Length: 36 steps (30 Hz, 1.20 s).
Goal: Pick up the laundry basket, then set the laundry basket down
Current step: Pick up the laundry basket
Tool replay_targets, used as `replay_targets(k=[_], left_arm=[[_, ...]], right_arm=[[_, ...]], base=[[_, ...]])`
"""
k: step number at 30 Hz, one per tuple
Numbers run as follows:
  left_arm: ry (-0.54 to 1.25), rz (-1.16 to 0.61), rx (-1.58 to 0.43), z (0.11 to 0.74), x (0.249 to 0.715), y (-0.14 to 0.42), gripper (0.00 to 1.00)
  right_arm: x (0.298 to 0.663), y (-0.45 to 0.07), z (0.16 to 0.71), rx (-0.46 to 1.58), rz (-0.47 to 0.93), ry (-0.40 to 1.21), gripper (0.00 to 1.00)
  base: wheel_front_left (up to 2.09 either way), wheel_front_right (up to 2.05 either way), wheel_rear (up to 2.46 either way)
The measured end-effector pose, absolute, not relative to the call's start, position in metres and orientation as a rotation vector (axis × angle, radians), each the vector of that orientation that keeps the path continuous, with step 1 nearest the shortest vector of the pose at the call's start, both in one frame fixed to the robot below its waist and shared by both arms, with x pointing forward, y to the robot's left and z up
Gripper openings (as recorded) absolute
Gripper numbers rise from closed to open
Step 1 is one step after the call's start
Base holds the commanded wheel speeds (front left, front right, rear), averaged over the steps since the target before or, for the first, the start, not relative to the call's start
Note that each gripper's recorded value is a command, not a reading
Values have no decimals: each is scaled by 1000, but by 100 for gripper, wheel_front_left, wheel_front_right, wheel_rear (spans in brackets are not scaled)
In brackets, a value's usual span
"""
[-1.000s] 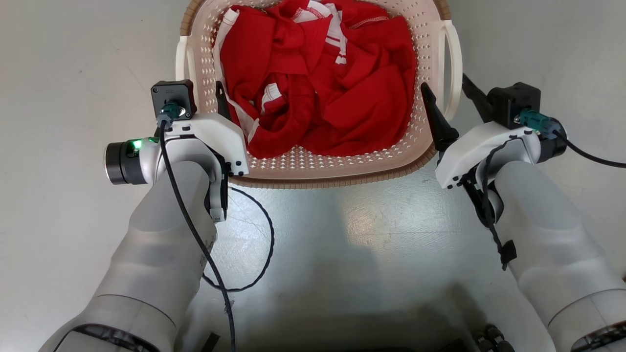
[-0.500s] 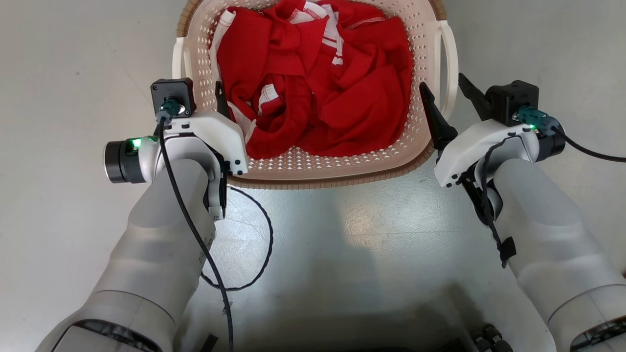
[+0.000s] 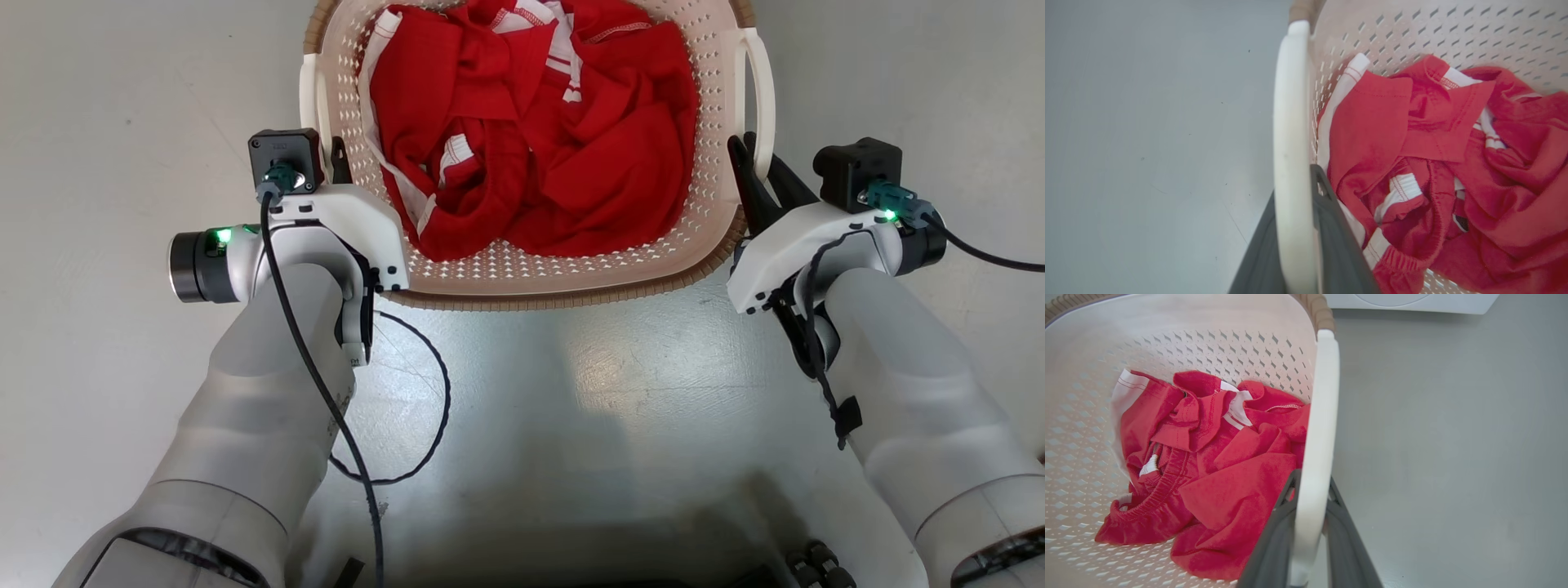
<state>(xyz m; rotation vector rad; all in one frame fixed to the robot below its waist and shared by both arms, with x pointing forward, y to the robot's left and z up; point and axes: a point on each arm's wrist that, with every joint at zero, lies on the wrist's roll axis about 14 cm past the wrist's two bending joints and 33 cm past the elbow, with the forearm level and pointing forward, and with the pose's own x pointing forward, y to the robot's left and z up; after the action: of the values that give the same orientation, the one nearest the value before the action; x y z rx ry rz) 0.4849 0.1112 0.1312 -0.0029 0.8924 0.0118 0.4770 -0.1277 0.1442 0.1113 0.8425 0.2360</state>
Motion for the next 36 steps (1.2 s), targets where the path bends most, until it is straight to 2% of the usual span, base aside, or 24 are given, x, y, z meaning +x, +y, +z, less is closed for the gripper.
replay_targets(k=[18,36], left_arm=[[891,2,-2,139,485,108,0],[901,-4,-10,189,467,110,0]], right_arm=[[474,-124,147,135,226,864,0],[461,-120,200,121,233,858,0]], base=[[0,0,0],[0,0,0]])
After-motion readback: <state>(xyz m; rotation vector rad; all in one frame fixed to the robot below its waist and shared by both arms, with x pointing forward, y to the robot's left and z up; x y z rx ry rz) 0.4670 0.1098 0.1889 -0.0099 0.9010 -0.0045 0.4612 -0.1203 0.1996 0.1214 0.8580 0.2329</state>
